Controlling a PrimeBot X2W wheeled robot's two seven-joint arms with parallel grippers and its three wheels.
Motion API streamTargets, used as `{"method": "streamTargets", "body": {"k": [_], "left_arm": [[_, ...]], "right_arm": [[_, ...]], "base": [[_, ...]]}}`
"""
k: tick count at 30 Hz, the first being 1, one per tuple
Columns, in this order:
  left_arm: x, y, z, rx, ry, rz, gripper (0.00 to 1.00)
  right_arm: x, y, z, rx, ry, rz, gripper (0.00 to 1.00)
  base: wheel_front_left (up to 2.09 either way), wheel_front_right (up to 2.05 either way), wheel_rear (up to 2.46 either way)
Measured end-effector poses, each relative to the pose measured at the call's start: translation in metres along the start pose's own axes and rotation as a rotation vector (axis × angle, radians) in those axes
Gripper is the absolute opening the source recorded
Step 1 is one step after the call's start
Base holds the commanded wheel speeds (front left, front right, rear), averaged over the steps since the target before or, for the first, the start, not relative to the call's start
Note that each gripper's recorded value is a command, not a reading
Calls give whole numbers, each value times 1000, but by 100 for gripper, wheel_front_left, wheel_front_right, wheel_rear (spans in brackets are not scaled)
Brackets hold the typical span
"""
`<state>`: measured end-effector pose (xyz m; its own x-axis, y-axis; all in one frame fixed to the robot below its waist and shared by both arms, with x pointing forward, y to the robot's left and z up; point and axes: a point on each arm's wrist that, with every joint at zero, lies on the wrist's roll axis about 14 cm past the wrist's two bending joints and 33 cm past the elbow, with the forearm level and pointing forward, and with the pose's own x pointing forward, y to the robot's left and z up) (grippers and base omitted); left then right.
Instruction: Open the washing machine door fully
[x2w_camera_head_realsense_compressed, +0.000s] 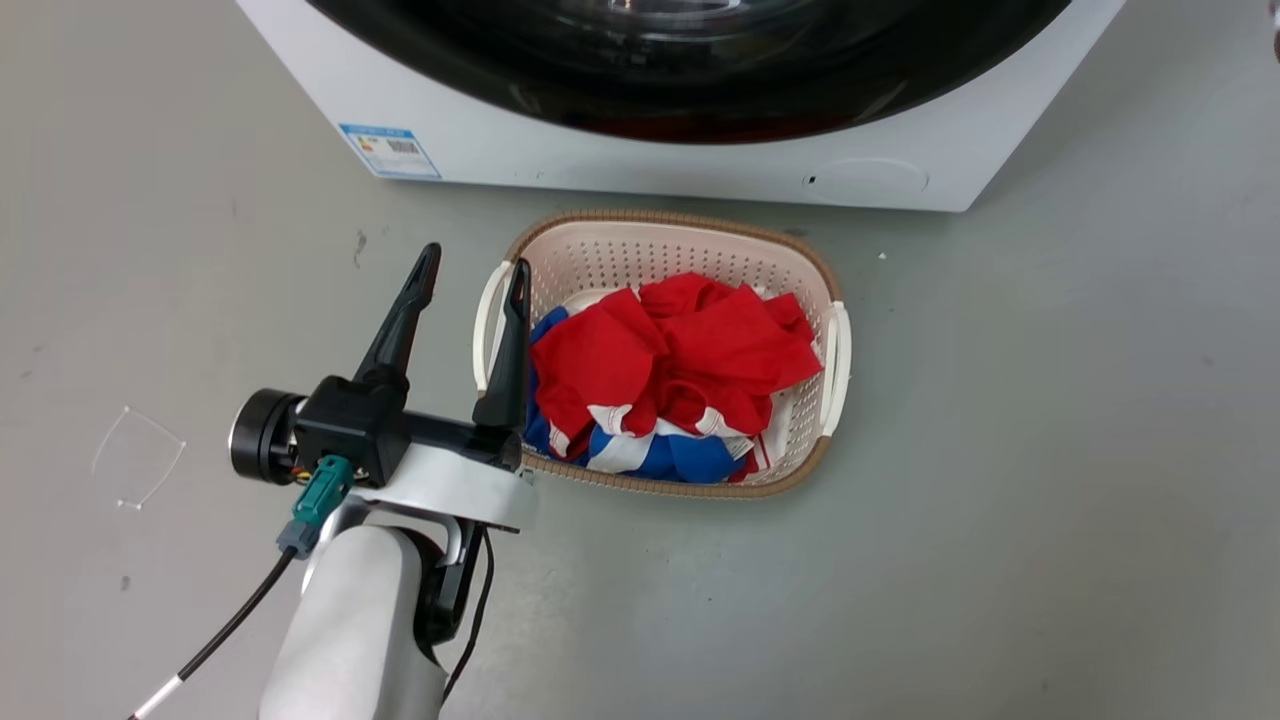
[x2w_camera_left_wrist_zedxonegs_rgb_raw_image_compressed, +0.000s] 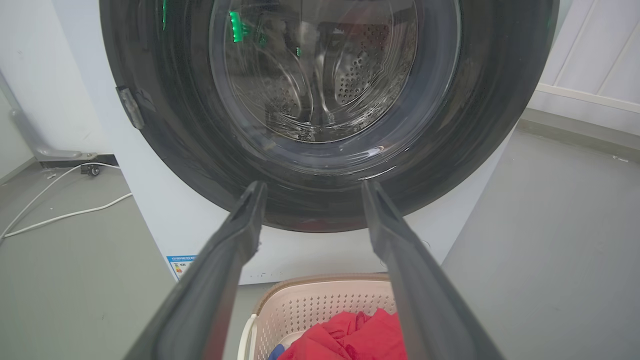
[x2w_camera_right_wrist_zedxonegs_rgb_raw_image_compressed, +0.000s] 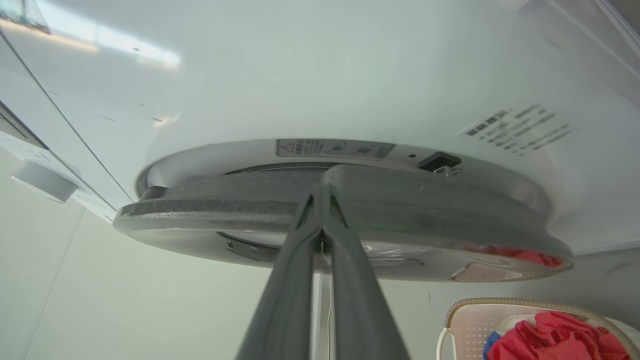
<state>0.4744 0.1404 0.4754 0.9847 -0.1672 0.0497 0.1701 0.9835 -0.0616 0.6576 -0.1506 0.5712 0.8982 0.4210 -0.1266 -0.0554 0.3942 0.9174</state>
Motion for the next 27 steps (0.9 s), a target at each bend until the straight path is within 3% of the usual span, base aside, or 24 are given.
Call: {"method": "streamTargets", "body": {"k": [16, 27], "left_arm": [[14, 4, -24, -8, 36, -2, 100], [15, -1, -10, -8, 7, -12, 100]], "right_arm": [[45, -22, -22, -84, 121, -108, 0], [23, -21, -43, -64, 285, -128, 0]], "base": [[0, 0, 0], [0, 0, 0]]}}
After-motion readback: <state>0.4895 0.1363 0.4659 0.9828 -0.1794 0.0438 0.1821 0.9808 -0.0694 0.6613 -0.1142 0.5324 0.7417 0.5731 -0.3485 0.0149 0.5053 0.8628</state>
